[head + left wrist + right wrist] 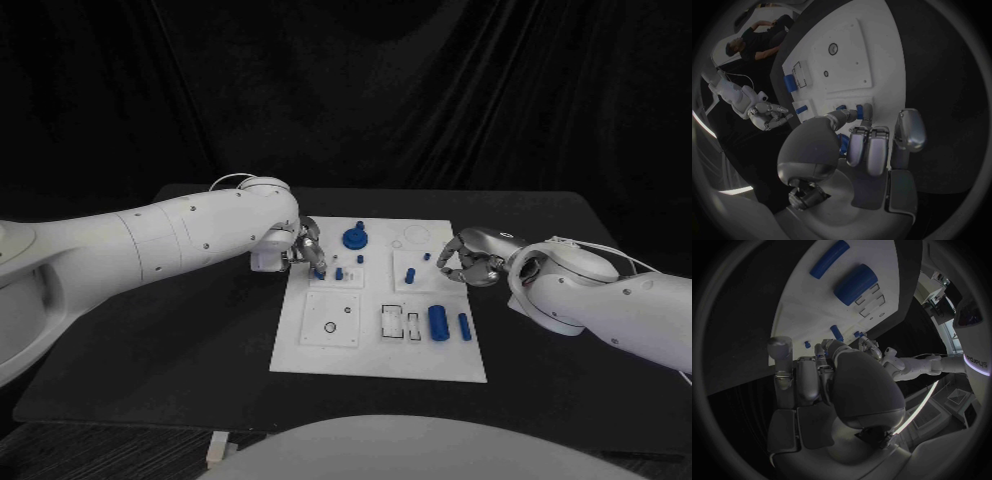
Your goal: Assemble the parts on the task board
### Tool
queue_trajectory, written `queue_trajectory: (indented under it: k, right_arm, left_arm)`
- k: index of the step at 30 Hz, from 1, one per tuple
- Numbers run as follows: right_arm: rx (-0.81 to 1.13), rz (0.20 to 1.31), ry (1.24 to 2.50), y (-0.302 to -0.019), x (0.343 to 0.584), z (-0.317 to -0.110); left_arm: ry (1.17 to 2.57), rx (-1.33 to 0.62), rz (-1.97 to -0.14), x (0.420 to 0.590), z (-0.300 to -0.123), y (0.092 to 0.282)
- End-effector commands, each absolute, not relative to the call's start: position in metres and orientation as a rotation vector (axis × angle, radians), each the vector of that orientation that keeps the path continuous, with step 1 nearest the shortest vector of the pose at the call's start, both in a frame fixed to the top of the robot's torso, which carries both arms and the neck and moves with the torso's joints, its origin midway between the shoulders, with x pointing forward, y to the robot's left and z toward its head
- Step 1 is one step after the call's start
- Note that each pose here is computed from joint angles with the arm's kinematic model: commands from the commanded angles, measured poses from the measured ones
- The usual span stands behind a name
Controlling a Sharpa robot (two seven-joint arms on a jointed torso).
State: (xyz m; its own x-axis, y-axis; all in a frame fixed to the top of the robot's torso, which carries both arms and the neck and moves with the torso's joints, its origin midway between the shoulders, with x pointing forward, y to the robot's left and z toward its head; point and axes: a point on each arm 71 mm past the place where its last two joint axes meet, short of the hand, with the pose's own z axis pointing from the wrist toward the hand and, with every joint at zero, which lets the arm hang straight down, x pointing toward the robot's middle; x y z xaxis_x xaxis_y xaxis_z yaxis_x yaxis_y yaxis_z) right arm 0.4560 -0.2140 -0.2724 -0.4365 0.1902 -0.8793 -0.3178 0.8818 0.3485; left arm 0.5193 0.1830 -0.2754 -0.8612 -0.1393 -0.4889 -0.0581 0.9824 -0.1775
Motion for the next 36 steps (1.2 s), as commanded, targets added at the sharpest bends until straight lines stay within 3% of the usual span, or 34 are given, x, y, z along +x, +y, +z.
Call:
queue_trajectory:
  k: [1, 36]
  right_arm:
    - [-0.085, 0.560, 1.941, -0.2148, 0.4560, -0.2734]
    - [-0.088, 0.563, 1.944, -0.2128, 0.4564, -0.2750]
  left_arm:
    - [2.634, -0.125, -0.205, 0.5144, -0.2836, 0.1814]
    - [2.647, -0.125, -0.203, 0.5117, -0.2905, 0.1790]
